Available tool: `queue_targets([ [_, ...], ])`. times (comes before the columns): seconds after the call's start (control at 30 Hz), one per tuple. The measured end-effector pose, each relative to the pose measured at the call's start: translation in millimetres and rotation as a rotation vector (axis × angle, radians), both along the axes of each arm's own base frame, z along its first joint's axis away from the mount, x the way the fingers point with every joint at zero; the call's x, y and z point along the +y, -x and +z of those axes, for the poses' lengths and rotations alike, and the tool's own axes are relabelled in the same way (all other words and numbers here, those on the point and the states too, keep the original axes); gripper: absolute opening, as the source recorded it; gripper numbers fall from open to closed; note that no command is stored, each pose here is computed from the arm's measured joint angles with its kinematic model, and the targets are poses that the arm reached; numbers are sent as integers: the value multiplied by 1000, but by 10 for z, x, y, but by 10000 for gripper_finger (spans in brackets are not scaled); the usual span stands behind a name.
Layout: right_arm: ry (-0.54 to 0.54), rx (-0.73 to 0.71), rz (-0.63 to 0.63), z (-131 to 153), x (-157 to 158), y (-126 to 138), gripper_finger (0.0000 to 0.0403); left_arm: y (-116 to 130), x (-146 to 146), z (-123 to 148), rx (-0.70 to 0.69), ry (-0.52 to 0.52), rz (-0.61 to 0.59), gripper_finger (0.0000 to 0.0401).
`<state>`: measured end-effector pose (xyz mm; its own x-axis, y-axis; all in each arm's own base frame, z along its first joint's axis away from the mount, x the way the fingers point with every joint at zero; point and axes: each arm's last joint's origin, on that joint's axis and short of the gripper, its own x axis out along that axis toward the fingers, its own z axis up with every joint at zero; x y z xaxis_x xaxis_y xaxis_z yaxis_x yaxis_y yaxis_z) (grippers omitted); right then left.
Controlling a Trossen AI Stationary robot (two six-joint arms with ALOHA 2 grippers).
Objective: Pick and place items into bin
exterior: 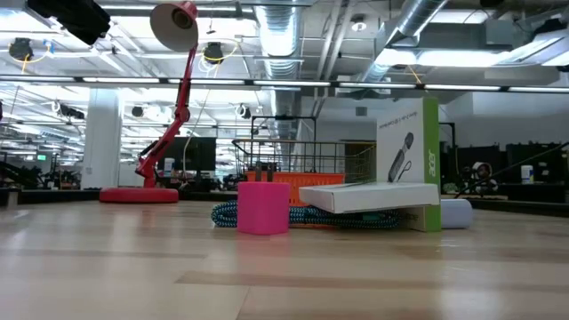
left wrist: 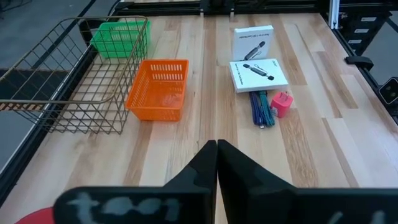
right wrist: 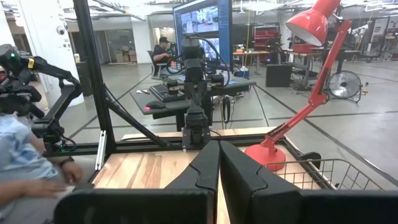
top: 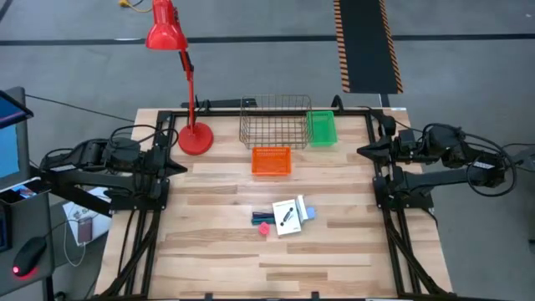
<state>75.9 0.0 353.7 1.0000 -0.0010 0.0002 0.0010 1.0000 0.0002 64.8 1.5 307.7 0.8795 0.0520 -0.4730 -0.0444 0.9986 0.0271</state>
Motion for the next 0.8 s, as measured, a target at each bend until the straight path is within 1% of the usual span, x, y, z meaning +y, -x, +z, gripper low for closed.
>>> queue_targets([
  [0.8,0,0,0,0,0,0,9,0,0,0,0,0,0,0],
])
